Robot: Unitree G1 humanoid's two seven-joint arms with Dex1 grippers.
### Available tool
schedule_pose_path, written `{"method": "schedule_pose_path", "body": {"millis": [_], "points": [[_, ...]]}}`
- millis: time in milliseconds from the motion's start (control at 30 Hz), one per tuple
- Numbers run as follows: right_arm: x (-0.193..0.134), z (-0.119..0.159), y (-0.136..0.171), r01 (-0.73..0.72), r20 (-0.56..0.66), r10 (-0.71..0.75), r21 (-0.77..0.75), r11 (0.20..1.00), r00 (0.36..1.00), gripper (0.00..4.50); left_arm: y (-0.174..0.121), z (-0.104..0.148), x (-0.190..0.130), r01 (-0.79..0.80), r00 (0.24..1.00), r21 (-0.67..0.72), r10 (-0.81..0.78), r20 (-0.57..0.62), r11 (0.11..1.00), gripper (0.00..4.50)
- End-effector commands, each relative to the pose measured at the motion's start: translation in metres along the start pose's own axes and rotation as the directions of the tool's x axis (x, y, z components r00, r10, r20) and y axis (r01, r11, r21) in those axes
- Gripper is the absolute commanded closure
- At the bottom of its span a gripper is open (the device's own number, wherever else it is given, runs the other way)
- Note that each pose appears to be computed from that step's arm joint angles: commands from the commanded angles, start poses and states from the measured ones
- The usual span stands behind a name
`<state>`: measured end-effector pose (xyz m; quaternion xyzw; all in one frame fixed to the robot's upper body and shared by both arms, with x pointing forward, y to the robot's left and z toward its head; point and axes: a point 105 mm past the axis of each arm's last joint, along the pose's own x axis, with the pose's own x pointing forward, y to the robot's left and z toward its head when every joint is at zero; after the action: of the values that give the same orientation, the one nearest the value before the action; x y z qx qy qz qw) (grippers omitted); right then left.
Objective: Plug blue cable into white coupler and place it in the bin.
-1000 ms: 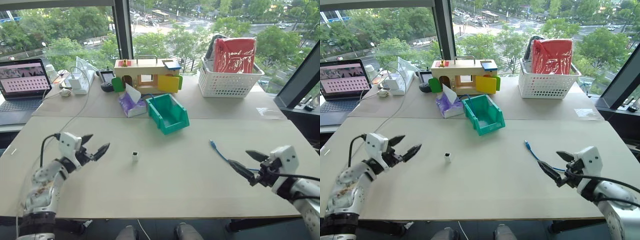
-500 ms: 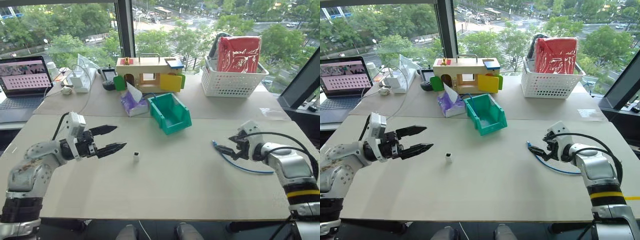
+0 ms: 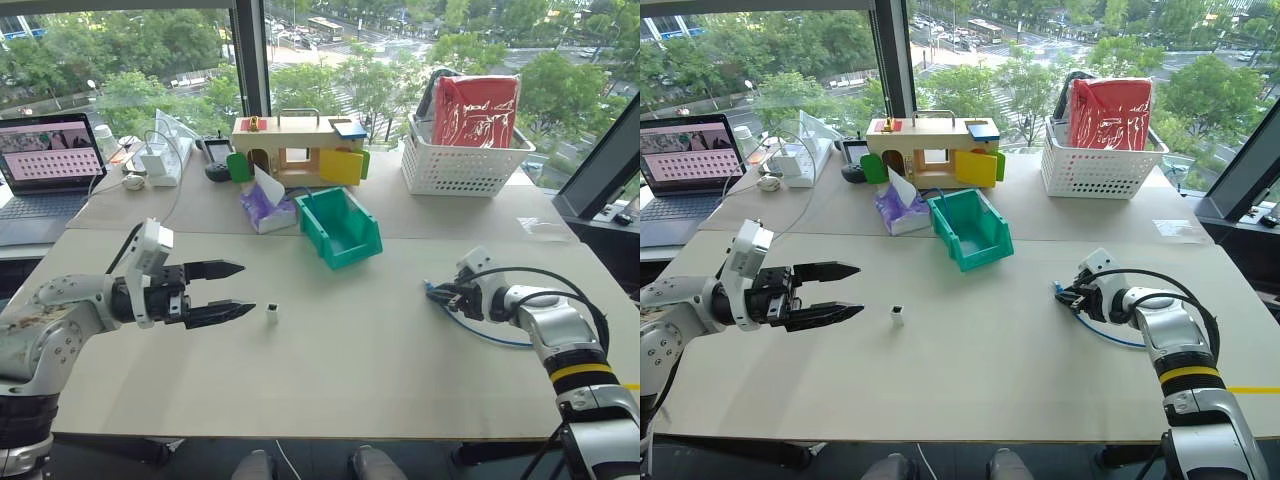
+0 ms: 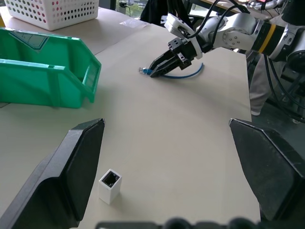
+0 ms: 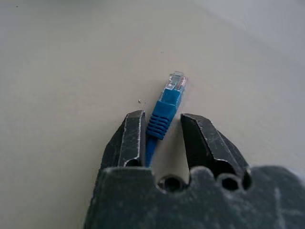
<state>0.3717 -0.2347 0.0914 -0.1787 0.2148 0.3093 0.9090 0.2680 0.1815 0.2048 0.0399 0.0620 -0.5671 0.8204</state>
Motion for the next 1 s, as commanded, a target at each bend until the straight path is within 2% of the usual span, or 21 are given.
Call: {"method": "schedule_pose_path", "body": {"millis": [33, 167, 267, 433, 500, 567, 633, 667, 767, 900, 1000], "points": [[-0.003, 0.021, 0.04, -0.203, 0.018, 0.215, -0.254, 0.946, 0.976, 4.49, -0.008, 0.007, 0.009, 0.074, 0.997, 0.073, -0.072, -0.027, 0.995, 0.0], [-0.006, 0.033, 0.095, -0.418, -0.062, 0.444, -0.476, 0.774, 0.894, 4.5, -0.013, -0.007, 0.026, 0.155, 0.979, 0.13, -0.135, -0.152, 0.979, 0.0], [-0.003, 0.038, 0.122, -0.497, -0.098, 0.536, -0.541, 0.678, 0.838, 4.5, -0.011, -0.018, 0.037, 0.209, 0.958, 0.176, -0.166, -0.233, 0.962, 0.0], [0.006, 0.048, 0.137, -0.554, -0.159, 0.596, -0.605, 0.571, 0.787, 4.5, -0.014, -0.014, 0.058, 0.27, 0.948, 0.21, -0.221, -0.229, 0.94, 0.0], [0.009, 0.052, 0.138, -0.572, -0.169, 0.612, -0.604, 0.555, 0.772, 4.5, -0.017, -0.012, 0.065, 0.282, 0.948, 0.212, -0.237, -0.215, 0.936, 0.0], [0.009, 0.051, 0.141, -0.608, -0.193, 0.635, -0.584, 0.538, 0.748, 3.49, -0.024, -0.018, 0.074, 0.299, 0.939, 0.214, -0.247, -0.238, 0.93, 0.0], [0.004, 0.049, 0.144, -0.645, -0.211, 0.661, -0.554, 0.526, 0.72, 2.98, -0.03, -0.023, 0.082, 0.31, 0.933, 0.224, -0.251, -0.256, 0.924, 0.0], [0.002, 0.05, 0.145, -0.651, -0.207, 0.668, -0.545, 0.527, 0.715, 2.57, -0.031, -0.023, 0.087, 0.302, 0.937, 0.231, -0.244, -0.251, 0.925, 0.0], [-0.003, 0.059, 0.139, -0.611, -0.157, 0.648, -0.55, 0.569, 0.745, 1.49, -0.03, -0.028, 0.102, 0.219, 0.956, 0.254, -0.155, -0.251, 0.942, 0.0], [-0.016, 0.067, 0.12, -0.532, -0.098, 0.573, -0.522, 0.667, 0.814, 0.19, -0.039, -0.036, 0.116, 0.215, 0.954, 0.2, -0.161, -0.253, 0.956, 0.0], [-0.028, 0.064, 0.106, -0.468, -0.079, 0.498, -0.493, 0.734, 0.864, 0.09, -0.046, -0.045, 0.13, 0.233, 0.941, 0.185, -0.173, -0.29, 0.955, 0.0]]}}
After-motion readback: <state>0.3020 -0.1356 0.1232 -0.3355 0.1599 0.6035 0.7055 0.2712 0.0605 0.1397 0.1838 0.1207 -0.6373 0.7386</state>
